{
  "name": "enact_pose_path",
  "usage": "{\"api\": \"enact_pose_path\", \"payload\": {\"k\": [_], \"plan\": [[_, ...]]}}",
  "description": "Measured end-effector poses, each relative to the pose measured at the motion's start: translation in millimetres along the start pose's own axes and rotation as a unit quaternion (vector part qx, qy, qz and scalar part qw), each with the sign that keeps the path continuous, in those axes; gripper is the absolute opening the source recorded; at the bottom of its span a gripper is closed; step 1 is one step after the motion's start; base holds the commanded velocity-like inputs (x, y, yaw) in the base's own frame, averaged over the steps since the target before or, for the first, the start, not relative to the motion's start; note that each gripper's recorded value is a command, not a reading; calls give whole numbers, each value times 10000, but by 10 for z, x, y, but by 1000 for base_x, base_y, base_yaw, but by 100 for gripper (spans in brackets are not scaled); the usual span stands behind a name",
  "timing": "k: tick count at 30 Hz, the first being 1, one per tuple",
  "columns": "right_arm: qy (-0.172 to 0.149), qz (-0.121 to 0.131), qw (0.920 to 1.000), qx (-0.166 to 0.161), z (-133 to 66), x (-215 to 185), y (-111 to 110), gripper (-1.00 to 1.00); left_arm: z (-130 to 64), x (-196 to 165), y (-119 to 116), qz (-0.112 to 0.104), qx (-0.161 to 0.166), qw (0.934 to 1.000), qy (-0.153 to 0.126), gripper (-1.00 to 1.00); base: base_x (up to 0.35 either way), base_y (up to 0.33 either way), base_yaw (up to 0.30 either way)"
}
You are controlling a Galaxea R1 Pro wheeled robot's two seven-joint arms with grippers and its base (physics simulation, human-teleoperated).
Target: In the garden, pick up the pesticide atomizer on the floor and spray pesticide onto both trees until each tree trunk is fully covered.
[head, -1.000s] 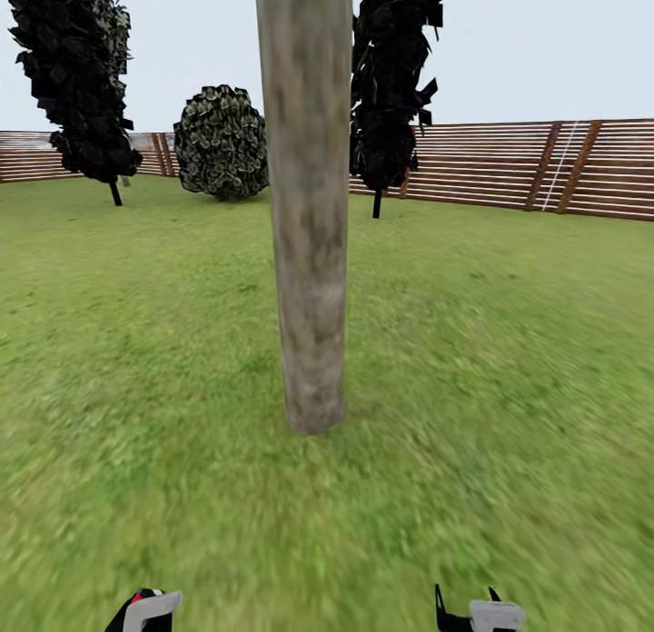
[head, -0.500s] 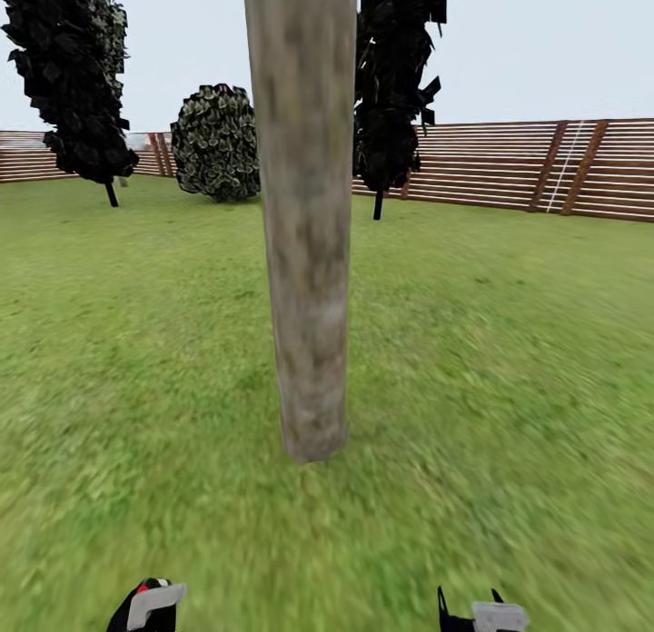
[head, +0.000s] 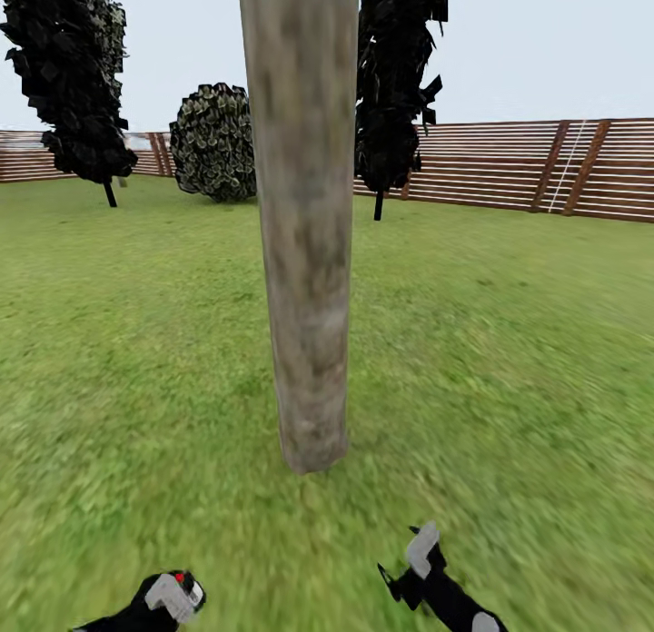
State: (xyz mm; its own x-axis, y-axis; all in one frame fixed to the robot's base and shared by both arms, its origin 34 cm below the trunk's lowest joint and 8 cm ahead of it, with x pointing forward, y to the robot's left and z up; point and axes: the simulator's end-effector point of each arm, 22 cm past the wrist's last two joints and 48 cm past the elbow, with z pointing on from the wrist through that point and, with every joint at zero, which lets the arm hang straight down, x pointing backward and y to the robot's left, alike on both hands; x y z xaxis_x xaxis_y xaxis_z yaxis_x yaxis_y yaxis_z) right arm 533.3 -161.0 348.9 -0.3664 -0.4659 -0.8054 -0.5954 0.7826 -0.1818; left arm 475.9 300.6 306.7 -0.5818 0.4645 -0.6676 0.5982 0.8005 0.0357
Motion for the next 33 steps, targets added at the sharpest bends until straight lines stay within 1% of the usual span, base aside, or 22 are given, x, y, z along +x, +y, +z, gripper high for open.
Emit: {"api": "enact_pose_path", "payload": {"k": [1,2,3,4,6,8,9,10,12,14,15,18,20,23,26,27,28,30,33], "plan": [[-171,-98,9992,-357,135,-303,-51,100,22,-319,153,147,257,9995,-143,-100,0,0,0],[-140,-101,9985,-513,130,-285,22,100,8,-263,83,209,445,9988,-40,-100,0,0,0],[-179,-141,9962,-842,159,-384,110,100,1,-331,11,361,922,9950,135,-100,0,0,0],[-202,-182,9944,-1022,171,-440,156,100,-8,-425,1,442,1172,9919,203,-100,0,0,0],[-229,-298,9905,-1322,188,-533,219,100,-36,-542,-67,640,1647,9836,369,-100,0,0,0],[-242,-469,9849,-1650,193,-620,281,100,-73,-657,-120,850,2021,9745,482,-100,0,0,0],[-230,-601,9791,-1928,178,-662,345,100,-107,-727,-146,979,2247,9679,552,-100,0,0,0],[-211,-681,9746,-2122,159,-675,402,100,-130,-771,-154,1049,2378,9638,599,-100,0,0,0],[-179,-786,9665,-2438,116,-687,494,100,-170,-861,-151,1117,2561,9580,655,-100,0,0,0],[-172,-841,9616,-2606,92,-705,535,100,-194,-945,-128,1112,2655,9551,695,-100,0,0,0],[-173,-864,9600,-2659,86,-719,542,100,-203,-985,-115,1075,2683,9545,727,-100,0,0,0],[-175,-880,9583,-2712,82,-730,556,100,-206,-1005,-108,1000,2703,9541,819,-100,0,0,0],[-192,-874,9576,-2737,87,-750,583,100,-198,-1002,-127,1004,2721,9530,870,-100,0,0,0],[-231,-859,9565,-2777,99,-793,644,100,-165,-992,-207,1081,2784,9495,961,-100,0,0,0],[-328,-844,9535,-2875,132,-908,806,100,-104,-980,-379,1248,2920,9419,1094,-100,0,0,0],[-349,-927,9493,-2985,142,-957,933,-100,-79,-957,-457,1360,2984,9371,1194,-100,0,0,0],[-326,-1206,9366,-3275,121,-982,1178,-100,-45,-932,-567,1512,3068,9303,1326,-100,0,0,0],[-322,-1319,9311,-3386,110,-997,1273,-100,-25,-939,-625,1562,3109,9278,1350,-100,0,0,0],[-333,-1359,9290,-3427,107,-1014,1311,-100,14,-990,-738,1597,3183,9253,1306,-100,0,0,0]]}}
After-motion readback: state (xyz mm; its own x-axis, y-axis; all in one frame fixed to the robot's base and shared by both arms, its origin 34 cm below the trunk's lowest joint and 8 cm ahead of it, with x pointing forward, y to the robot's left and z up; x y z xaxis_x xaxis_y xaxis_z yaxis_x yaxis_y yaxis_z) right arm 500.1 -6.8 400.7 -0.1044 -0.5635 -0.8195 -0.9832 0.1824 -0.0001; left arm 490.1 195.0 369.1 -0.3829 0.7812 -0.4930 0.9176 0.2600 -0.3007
